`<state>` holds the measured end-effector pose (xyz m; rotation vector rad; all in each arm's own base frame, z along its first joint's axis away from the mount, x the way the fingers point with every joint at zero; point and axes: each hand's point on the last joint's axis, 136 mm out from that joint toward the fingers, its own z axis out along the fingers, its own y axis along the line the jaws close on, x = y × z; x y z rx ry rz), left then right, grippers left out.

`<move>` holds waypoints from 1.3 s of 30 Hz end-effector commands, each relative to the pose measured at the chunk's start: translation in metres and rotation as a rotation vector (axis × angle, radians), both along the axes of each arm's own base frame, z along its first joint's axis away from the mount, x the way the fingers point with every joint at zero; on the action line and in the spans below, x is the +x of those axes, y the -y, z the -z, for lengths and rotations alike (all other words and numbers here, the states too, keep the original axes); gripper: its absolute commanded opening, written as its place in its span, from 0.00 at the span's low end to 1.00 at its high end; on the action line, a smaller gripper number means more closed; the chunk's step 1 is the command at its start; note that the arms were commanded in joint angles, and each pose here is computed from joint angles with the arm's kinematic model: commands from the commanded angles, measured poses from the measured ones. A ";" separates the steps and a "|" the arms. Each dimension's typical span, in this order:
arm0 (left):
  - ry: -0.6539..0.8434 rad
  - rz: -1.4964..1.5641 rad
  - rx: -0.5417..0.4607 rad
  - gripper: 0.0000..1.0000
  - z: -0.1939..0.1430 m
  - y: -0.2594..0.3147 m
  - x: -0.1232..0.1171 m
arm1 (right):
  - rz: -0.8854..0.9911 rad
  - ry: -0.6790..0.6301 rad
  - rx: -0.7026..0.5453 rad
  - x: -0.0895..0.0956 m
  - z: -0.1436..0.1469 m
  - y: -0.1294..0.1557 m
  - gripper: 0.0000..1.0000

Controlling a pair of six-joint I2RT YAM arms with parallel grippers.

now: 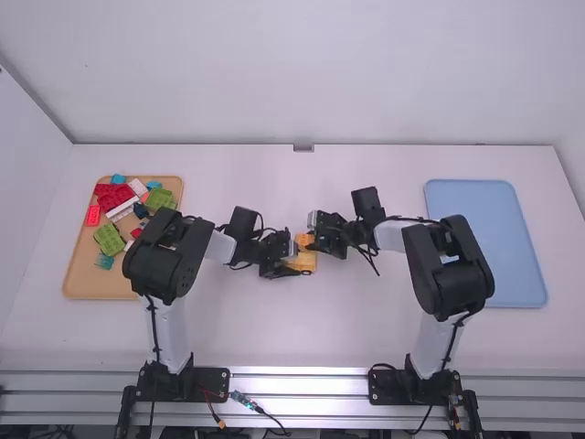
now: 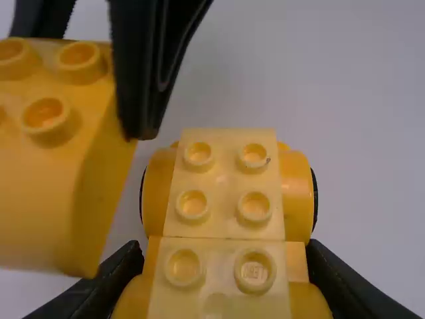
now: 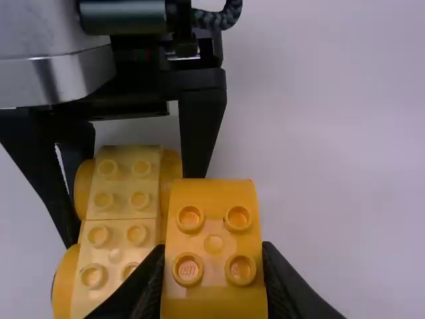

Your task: Assemble lego blocks to make yellow taxi

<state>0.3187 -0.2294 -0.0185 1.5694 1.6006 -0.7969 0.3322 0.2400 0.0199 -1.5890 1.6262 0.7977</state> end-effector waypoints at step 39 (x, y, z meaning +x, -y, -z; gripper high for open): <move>-0.001 -0.056 0.099 0.02 0.029 -0.011 0.000 | 0.041 0.024 0.080 -0.032 -0.018 -0.005 0.00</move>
